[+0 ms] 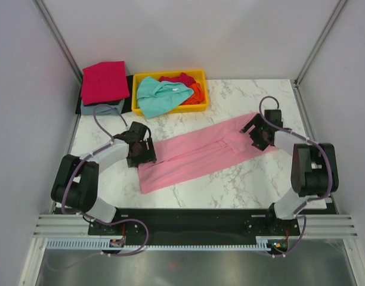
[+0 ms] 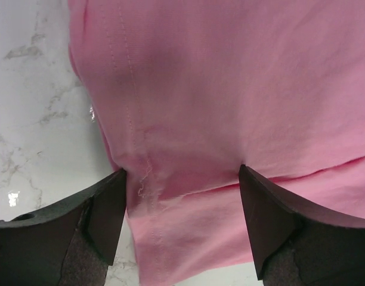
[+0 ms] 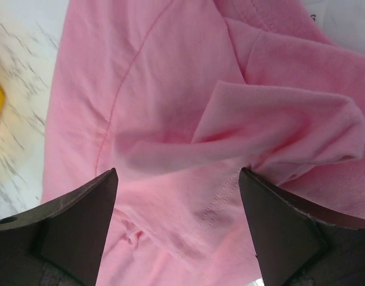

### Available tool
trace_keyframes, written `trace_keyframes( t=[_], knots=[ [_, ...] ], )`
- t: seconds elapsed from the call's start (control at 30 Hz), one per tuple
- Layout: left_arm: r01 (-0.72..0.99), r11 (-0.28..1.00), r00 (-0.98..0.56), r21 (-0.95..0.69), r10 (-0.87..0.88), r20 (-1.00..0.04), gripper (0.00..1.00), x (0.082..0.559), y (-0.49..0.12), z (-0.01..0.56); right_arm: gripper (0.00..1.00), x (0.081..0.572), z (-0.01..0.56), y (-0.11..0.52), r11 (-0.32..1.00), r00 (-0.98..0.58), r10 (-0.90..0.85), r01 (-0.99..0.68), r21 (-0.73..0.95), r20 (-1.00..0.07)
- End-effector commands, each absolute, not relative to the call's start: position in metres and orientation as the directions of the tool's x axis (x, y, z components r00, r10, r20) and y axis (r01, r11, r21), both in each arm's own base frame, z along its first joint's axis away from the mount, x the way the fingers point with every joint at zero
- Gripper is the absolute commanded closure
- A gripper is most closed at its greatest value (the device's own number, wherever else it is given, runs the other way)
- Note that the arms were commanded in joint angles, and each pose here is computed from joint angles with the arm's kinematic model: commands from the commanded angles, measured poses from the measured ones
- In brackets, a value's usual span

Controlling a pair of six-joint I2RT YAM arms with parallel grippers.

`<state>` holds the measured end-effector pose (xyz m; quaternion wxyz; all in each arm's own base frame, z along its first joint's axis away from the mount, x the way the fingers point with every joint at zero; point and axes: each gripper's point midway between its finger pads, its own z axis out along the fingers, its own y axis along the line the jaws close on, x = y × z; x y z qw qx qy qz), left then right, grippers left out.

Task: Fold and stack the t-shirts
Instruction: Fold the tshirt

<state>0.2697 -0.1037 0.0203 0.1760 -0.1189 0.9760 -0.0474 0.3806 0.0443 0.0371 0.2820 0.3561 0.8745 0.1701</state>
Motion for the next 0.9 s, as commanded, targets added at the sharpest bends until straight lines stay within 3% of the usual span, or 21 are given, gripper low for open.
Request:
trace_keyframes(
  t=[0.0, 0.13, 0.37, 0.4, 0.43, 0.67, 0.87],
  knots=[
    [-0.13, 0.974, -0.93, -0.187, -0.185, -0.318, 0.2, 0.27, -0.131, 0.019, 0.08, 0.403, -0.007, 0.029, 0.696, -0.605, 0.717, 0.61, 0.379, -0.345],
    [-0.078, 0.978, -0.943, -0.192, -0.135, -0.304, 0.2, 0.253, -0.153, 0.015, 0.08, 0.466, -0.011, 0.034, 0.698, -0.614, 0.714, 0.588, 0.409, -0.335],
    [0.016, 0.924, -0.983, -0.382, -0.055, -0.174, 0.2, 0.188, -0.244, 0.009, 0.08, 0.574, -0.002, 0.045, 0.704, -0.599, 0.701, 0.496, 0.508, -0.386],
    [0.055, 0.911, -0.987, -0.408, -0.012, -0.161, 0.2, 0.171, -0.262, 0.008, 0.08, 0.579, -0.022, 0.046, 0.71, -0.616, 0.695, 0.503, 0.493, -0.371],
    [0.069, 0.899, -0.989, -0.433, 0.006, -0.145, 0.2, 0.163, -0.277, 0.003, 0.07, 0.603, -0.004, 0.045, 0.719, -0.602, 0.684, 0.464, 0.517, -0.411],
    [0.168, 0.81, -0.98, -0.563, 0.199, -0.006, 0.2, 0.09, -0.397, -0.003, 0.02, 0.626, -0.018, 0.021, 0.721, -0.601, 0.684, 0.47, 0.509, -0.415],
    [0.224, 0.746, -0.954, -0.627, 0.3, 0.016, 0.2, 0.052, -0.453, 0.009, 0.02, 0.627, -0.016, -0.001, 0.718, -0.593, 0.688, 0.469, 0.515, -0.418]
  ],
)
